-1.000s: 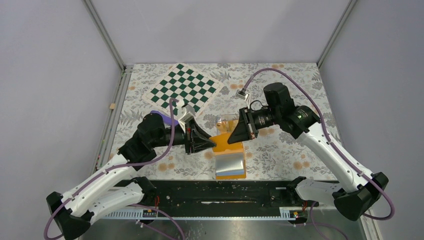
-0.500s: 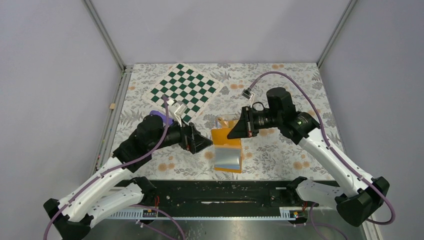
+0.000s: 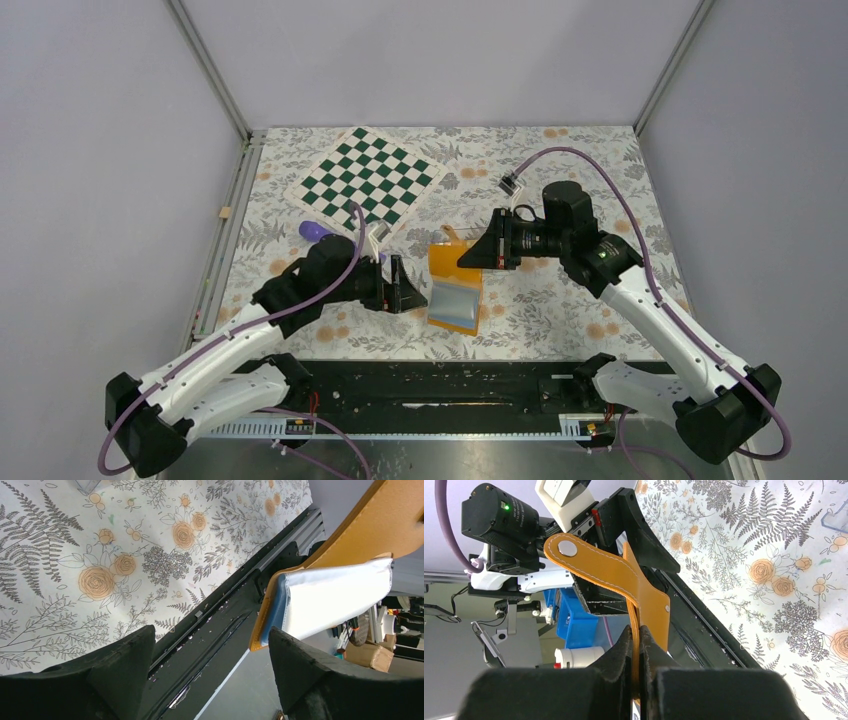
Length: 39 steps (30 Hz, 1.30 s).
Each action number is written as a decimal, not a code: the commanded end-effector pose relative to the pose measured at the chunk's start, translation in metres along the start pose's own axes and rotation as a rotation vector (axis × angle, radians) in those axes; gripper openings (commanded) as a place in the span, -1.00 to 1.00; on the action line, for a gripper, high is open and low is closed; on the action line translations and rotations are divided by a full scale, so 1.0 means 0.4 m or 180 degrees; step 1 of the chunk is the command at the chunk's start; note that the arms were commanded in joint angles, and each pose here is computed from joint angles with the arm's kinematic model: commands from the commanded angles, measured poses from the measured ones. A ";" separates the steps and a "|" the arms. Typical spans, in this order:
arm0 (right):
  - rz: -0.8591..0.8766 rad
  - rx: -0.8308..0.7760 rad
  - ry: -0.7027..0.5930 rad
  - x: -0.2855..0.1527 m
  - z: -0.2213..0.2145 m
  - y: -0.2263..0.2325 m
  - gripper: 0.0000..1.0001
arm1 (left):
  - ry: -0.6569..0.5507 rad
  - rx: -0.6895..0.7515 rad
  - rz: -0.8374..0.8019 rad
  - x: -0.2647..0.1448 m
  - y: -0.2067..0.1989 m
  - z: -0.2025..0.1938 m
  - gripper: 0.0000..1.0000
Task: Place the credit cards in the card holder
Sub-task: Open the card holder at the center of the board.
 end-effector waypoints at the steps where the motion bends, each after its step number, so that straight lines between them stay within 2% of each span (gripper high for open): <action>1: 0.0092 -0.0061 -0.0184 -0.006 0.021 0.017 -1.00 | -0.0040 -0.0026 -0.0213 0.004 -0.022 0.013 0.62; 11: 0.0071 -0.0014 -0.0141 0.002 0.021 0.005 -1.00 | -0.0170 0.0052 -0.0661 -0.013 -0.067 0.029 0.57; 18: 0.0151 -0.0001 -0.0078 0.004 0.017 0.005 -1.00 | -0.0292 0.0052 -0.0698 -0.020 -0.078 0.043 0.56; 29: 0.0838 -0.0005 0.0100 0.002 0.004 0.042 -1.00 | -0.0659 0.0040 -0.1017 -0.007 -0.093 0.067 0.58; 33: 0.0947 -0.0007 0.0135 -0.002 -0.002 0.048 -1.00 | -0.0862 0.0057 -0.1103 -0.015 -0.097 0.081 0.59; 39: 0.1116 0.0044 0.0187 -0.004 -0.006 0.056 -1.00 | -0.0959 0.0027 -0.1306 -0.019 -0.099 0.087 0.59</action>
Point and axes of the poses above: each gripper's point midway between its finger pads, its own x axis out along the fingers, its own y axis along the line the jaws close on, z = x × y, the point moved 8 cm from there along -x, back along the fingers, and after that the axes turned 1 degree about x, right-handed, at the moved point
